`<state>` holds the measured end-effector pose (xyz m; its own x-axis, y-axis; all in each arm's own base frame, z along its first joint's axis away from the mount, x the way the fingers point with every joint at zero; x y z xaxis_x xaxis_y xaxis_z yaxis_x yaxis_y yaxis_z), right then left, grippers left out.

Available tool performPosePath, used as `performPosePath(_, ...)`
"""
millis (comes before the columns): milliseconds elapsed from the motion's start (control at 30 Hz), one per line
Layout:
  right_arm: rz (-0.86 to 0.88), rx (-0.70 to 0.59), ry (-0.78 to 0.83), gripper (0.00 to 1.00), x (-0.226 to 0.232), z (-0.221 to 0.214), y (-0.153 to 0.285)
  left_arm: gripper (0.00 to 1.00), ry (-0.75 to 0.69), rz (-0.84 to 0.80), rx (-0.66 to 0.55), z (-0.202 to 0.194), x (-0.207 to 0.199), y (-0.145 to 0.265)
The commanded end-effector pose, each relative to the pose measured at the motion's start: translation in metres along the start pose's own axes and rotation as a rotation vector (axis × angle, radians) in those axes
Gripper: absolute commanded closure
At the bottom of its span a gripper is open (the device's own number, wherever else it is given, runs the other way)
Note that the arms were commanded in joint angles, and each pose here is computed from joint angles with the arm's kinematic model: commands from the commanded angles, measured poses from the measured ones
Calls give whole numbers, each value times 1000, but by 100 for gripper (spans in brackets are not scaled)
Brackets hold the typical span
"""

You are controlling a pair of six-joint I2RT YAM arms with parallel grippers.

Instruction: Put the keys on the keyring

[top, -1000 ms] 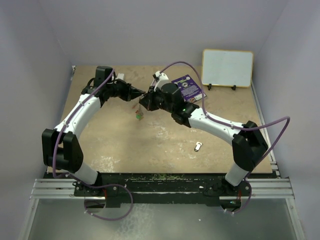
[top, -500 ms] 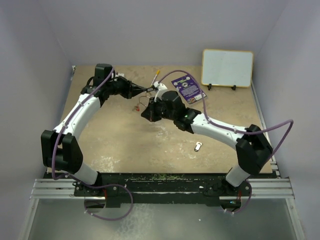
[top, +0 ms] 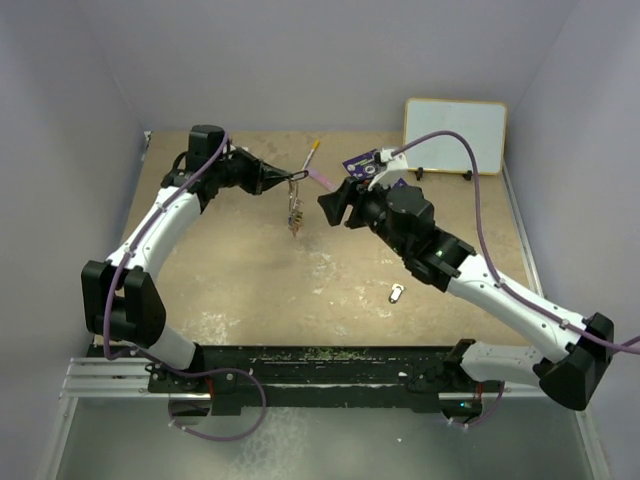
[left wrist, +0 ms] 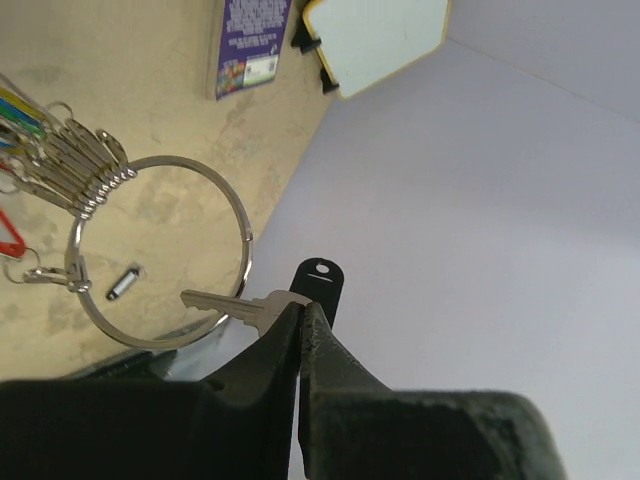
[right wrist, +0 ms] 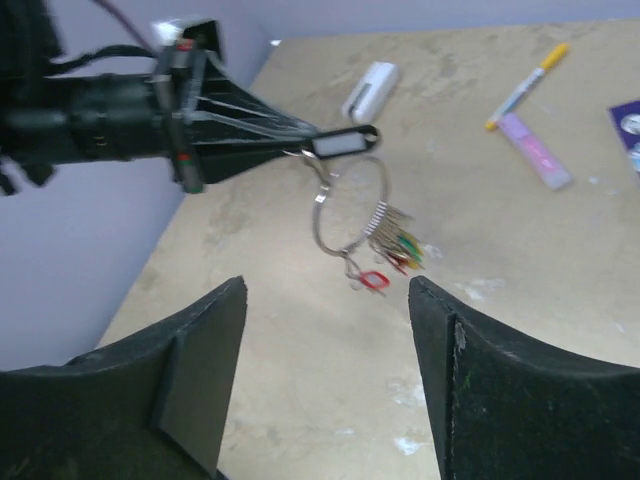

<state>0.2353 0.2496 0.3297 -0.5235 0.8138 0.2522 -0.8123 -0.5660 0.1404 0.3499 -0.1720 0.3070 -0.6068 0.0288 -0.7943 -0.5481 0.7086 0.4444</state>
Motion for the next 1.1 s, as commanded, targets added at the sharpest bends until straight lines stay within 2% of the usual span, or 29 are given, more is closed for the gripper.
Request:
performPosePath(0,-202,112,1,29,-34,-25,-6,96,-221,-95,-150,5,-24,7)
performPosePath(100,-274,275,12,31,-43,-45,-11,96,-366,-54,-290,27,-16,1)
performPosePath(200,-353,444,18,32,-52,-65,-14,96,-493,-12,-354,46,-6,-11)
performPosePath(300,-471,611,-20,37,-64,-81,-3,96,-593,28,-344,58,4,-24)
performPosePath(433,-692,844,-135,44,-84,-104,33,96,-712,89,-311,71,16,-43)
performPosePath(567,-732,1023,-249,42,-79,-131,60,96,-815,181,-276,86,24,-63)
performPosePath(633,-731,1059,-324,42,-75,-142,67,95,-890,238,-279,95,24,-69)
performPosePath(767,-788,1067,-433,37,-73,-151,91,75,-1003,338,-288,110,34,-73)
performPosePath(800,-806,1056,-458,36,-73,-152,97,66,-1030,351,-292,112,36,-72)
performPosePath(867,-848,1041,-493,35,-75,-156,108,42,-1081,376,-313,115,38,-68)
performPosePath(900,-872,1031,-502,34,-78,-158,111,20,-1112,387,-325,116,37,-66)
performPosePath(933,-896,1029,-512,33,-81,-163,114,7,-1142,398,-337,117,37,-64)
performPosePath(967,-922,1037,-521,33,-86,-170,118,3,-1162,407,-355,118,35,-61)
performPosePath(1067,-960,1002,-560,34,-102,-176,115,2,-1213,400,-385,116,29,-54)
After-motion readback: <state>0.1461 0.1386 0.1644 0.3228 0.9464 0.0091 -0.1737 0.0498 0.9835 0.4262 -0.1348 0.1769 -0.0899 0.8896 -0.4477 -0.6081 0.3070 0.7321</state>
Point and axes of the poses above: each gripper's point midway between its finger pads, its own y axis back along the fingers, its own x axis along the line the jaws close on, z = x × y, the point moved 7 cm from there along y, back along the fingers, and after that the axes turned 12 degrees about y, right-handed, at the moved point
